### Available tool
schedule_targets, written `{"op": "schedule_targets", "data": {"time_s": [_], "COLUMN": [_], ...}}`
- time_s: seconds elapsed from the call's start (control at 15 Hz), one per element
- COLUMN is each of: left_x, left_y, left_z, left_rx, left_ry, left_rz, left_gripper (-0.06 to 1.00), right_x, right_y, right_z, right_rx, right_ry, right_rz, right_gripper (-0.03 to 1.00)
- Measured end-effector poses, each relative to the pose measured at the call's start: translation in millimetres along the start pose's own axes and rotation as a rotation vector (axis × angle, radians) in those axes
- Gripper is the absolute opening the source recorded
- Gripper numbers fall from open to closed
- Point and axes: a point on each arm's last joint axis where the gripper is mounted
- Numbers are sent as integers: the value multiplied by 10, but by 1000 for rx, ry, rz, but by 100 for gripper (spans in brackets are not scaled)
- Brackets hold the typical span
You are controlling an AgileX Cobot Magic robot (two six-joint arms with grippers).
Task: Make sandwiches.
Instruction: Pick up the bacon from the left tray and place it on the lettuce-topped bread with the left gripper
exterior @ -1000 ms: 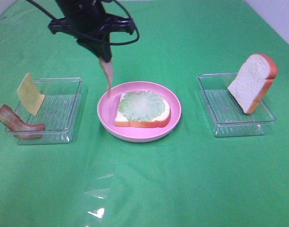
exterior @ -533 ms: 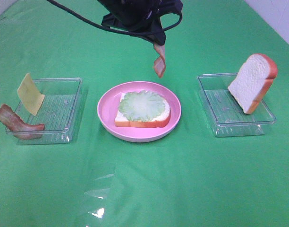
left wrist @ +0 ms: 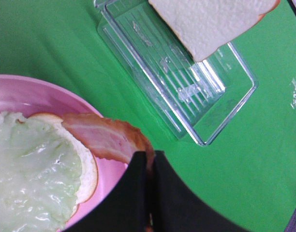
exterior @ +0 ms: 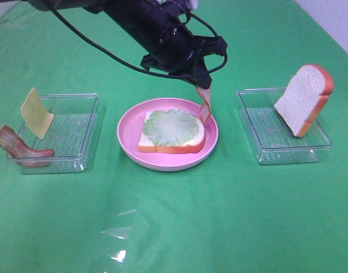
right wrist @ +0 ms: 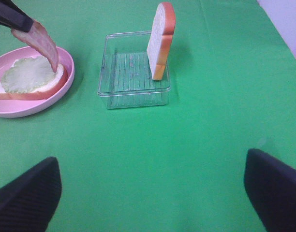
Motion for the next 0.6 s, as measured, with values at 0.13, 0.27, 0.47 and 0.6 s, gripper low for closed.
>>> {"op": "schedule_targets", "data": {"time_s": [0.13, 0.27, 0.47, 0.6], "left_x": [42, 69, 85, 82], "left_y": [-120, -159, -134, -113], "left_z": [80, 143, 298, 366], "left_rx": [-12, -54, -226, -301], "left_ry": [9, -23, -47, -5], "left_rz": [28, 50, 77, 71], "left_gripper": [0, 0, 0, 0], "right_x": [0, 0, 0, 0], "right_y": [0, 0, 0, 0], "right_z": [0, 0, 0, 0], "right_rx": [0, 0, 0, 0], "right_ry": [0, 0, 0, 0], "right_rz": [0, 0, 0, 0], "right_gripper": [98, 98, 98, 98]}}
Point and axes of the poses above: a point on each arm's last joint axis where the gripper is mounted, y pointing back along that axis away from the gripper, z along the wrist's bending axis when the last joint is at zero, x = y × z, and after that the axes turned 7 degrees about y, right-handed
